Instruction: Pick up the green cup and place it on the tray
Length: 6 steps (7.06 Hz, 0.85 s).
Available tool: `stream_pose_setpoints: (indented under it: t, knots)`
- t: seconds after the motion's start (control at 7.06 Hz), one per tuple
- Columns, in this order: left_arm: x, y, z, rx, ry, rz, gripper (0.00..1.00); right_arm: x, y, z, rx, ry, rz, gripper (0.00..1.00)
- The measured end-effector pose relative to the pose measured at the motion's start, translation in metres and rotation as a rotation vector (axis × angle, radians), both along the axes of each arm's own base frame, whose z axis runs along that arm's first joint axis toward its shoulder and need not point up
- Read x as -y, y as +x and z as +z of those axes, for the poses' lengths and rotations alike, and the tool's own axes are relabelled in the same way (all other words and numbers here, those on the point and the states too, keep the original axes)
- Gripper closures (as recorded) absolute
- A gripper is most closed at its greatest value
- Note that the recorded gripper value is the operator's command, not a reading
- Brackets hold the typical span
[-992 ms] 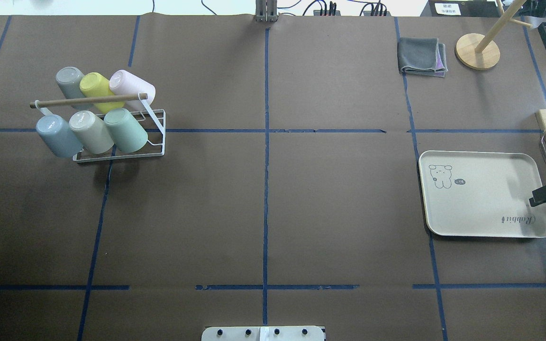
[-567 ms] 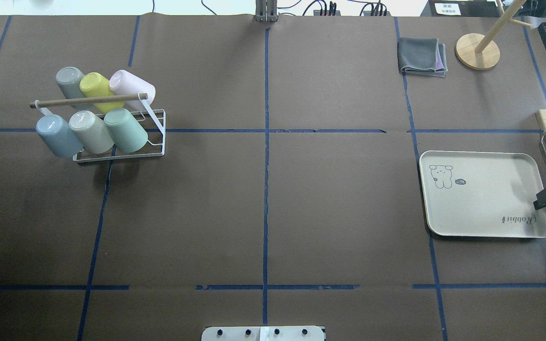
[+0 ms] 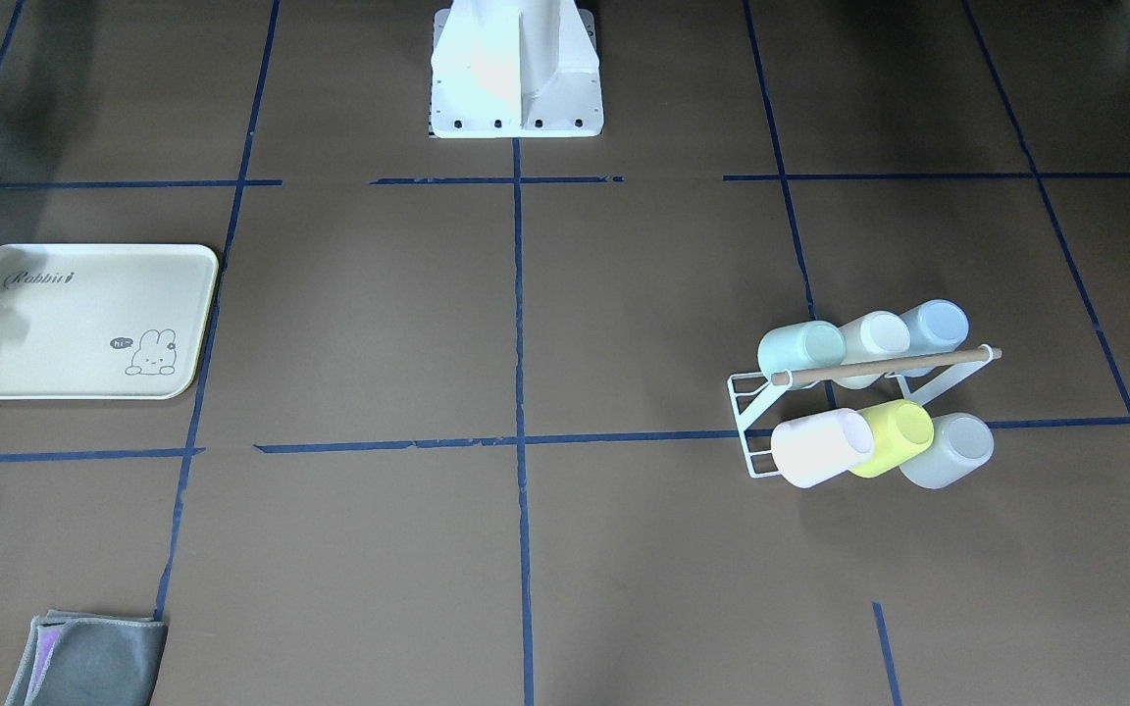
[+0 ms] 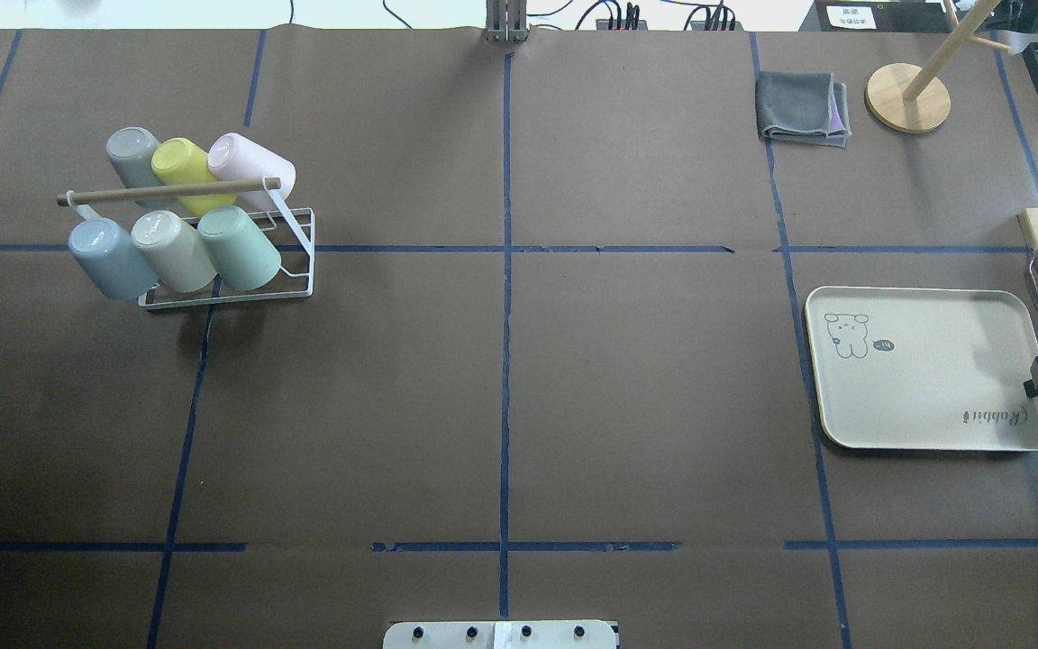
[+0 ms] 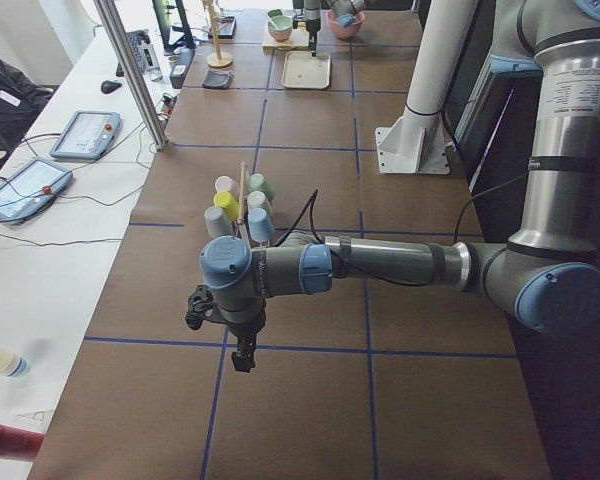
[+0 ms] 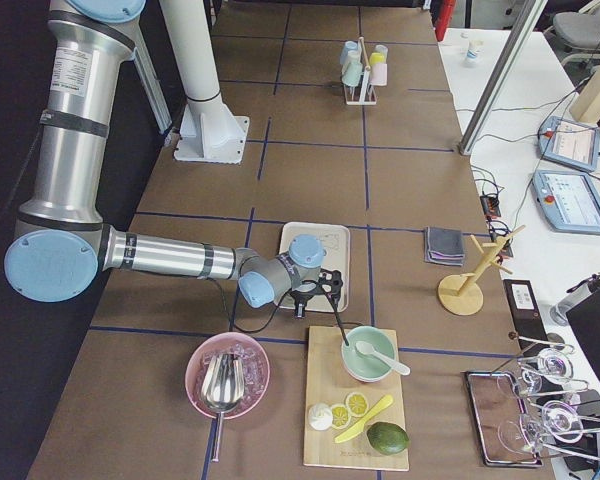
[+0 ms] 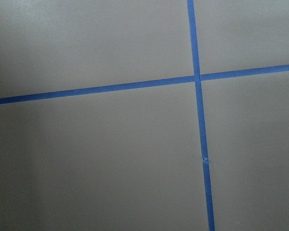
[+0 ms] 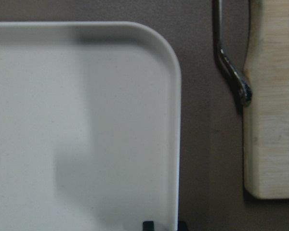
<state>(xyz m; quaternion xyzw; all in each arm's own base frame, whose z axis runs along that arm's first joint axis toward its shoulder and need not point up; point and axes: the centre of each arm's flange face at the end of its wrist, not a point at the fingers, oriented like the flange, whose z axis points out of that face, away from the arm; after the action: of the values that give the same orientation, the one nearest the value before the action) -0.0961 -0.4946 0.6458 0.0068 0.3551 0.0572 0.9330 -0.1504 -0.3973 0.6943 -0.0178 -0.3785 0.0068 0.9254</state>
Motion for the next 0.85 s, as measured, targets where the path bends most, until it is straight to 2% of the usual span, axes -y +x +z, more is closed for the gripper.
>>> stream_pose_setpoints:
  t: [0.85]
  knots:
    - [0.001,0.000,-0.001,0.000,0.002,-0.001,0.00,0.003,-0.001,-0.014,0.024,0.038,0.004,1.00]
